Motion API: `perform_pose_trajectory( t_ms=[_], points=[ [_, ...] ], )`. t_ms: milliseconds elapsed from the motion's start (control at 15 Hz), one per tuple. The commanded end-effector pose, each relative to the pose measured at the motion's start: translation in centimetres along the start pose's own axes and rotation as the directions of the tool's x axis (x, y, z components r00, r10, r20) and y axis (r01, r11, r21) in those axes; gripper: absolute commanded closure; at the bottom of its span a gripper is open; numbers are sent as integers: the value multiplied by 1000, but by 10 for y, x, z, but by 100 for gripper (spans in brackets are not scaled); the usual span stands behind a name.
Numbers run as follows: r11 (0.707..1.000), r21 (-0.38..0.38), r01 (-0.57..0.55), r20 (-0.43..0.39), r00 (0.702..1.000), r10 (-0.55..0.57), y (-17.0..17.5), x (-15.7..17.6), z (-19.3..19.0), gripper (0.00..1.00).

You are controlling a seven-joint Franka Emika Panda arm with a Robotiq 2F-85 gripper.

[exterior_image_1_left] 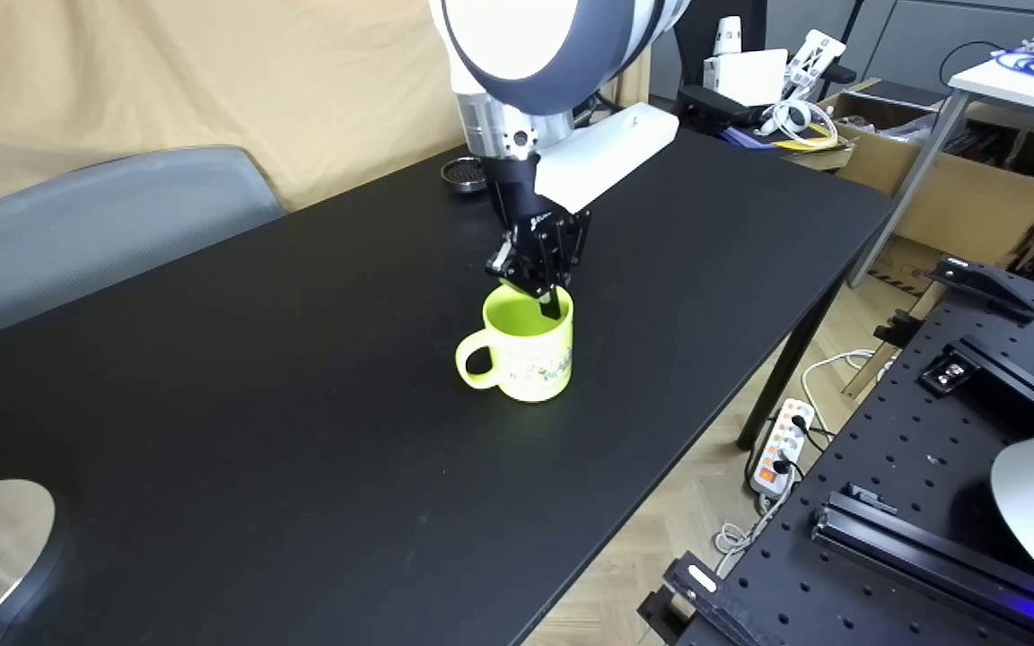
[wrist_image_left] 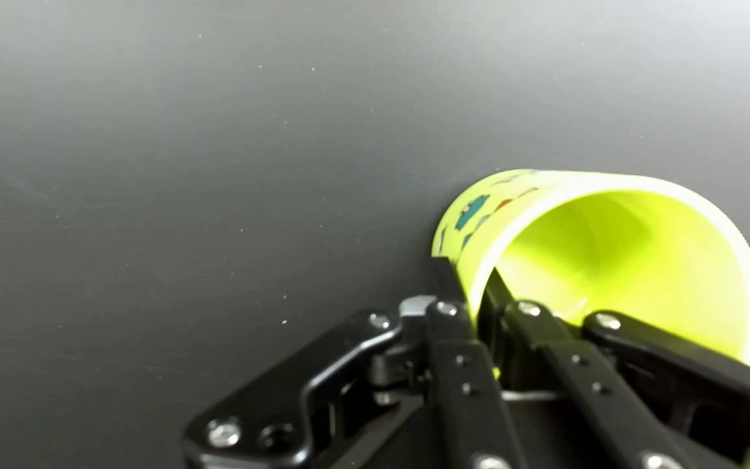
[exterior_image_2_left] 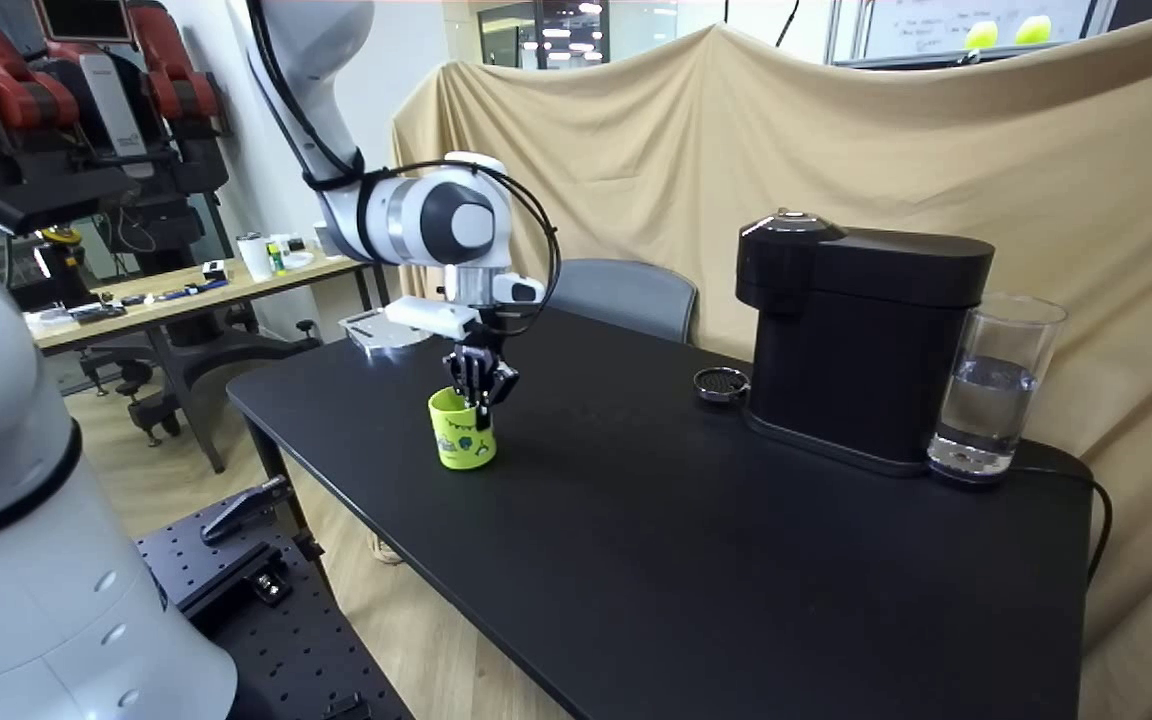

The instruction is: Move the cup away from you

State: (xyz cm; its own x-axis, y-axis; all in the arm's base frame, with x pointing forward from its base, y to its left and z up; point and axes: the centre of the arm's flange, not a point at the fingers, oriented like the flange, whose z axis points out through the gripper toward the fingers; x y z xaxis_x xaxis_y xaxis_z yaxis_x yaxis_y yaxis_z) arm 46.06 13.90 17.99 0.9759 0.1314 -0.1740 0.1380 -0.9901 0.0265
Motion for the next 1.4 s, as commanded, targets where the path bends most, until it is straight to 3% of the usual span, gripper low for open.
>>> perform_pose_trajectory(
  t_ms=[0,267,600,933,1333],
  points=[
    [999,-13,-38,-22,999,38,7,8,-31,98],
    [996,-1,-95,-70,993,94,29,37,-54,98],
    [986,17,-165,-96,981,166,64,91,-56,98],
    [974,35,-223,-47,973,225,95,136,-33,98],
    [971,54,-234,-31,971,236,99,157,-30,98]
  ],
)
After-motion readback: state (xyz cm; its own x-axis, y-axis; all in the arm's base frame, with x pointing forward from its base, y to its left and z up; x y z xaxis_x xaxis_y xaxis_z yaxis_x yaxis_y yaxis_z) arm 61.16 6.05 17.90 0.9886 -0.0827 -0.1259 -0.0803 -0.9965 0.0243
